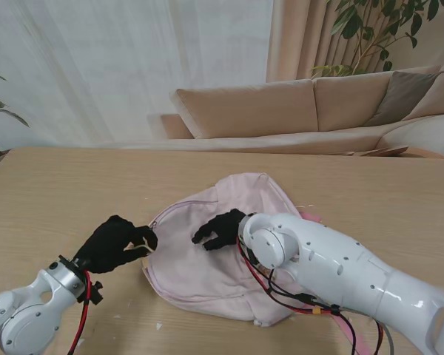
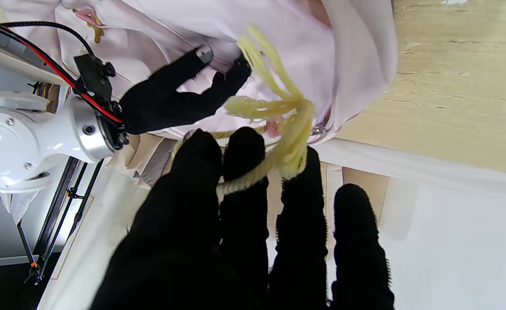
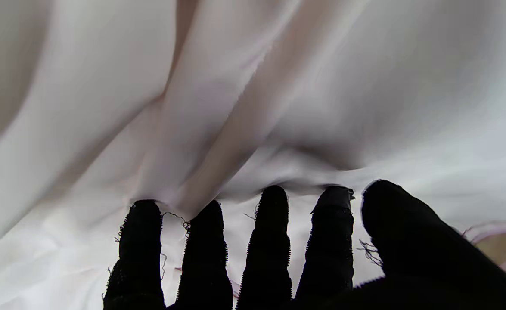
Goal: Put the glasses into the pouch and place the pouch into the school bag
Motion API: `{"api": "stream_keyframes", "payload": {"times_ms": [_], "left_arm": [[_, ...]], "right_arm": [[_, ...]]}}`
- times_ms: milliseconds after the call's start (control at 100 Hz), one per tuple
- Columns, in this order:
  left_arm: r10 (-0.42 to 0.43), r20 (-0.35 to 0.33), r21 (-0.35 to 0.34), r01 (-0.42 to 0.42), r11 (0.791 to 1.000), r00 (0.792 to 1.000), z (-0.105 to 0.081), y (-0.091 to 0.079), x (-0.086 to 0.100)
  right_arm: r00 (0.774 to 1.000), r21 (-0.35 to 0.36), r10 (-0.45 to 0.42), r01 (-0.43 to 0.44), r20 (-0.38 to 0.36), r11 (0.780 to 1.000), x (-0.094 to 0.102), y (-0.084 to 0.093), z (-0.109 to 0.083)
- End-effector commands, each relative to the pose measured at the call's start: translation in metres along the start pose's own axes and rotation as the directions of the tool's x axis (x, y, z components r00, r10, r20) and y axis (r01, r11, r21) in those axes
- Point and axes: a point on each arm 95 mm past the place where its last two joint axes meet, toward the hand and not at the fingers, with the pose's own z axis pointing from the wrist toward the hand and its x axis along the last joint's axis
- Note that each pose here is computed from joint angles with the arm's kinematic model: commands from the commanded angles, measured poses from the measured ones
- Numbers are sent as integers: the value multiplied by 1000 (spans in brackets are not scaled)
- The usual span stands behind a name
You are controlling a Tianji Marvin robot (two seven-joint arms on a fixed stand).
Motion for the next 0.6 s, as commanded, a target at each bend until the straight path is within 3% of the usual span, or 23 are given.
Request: {"api": "stream_keyframes", "payload": {"times_ms": [0, 120, 320, 420, 590], "left_arm": [[-10, -4, -17, 10, 1000, 1000, 0, 4, 4], [-11, -5, -16, 11, 1000, 1000, 0, 4, 4], [-3, -7, -18, 3, 1000, 1000, -1, 4, 3], [5, 0, -5, -5, 1000, 1000, 1, 3, 1], [7, 11, 22, -8, 1000, 1000, 9, -1, -3]], "right_arm": [[999, 47, 4, -6, 41, 999, -5, -8, 7], [988, 68, 96, -104, 119, 992, -10, -4, 15], [965, 73, 153, -172, 215, 982, -20, 3, 18], [959, 47, 183, -198, 217, 979, -23, 7, 14], [968, -84, 198, -187, 154, 979, -12, 17, -3]]}}
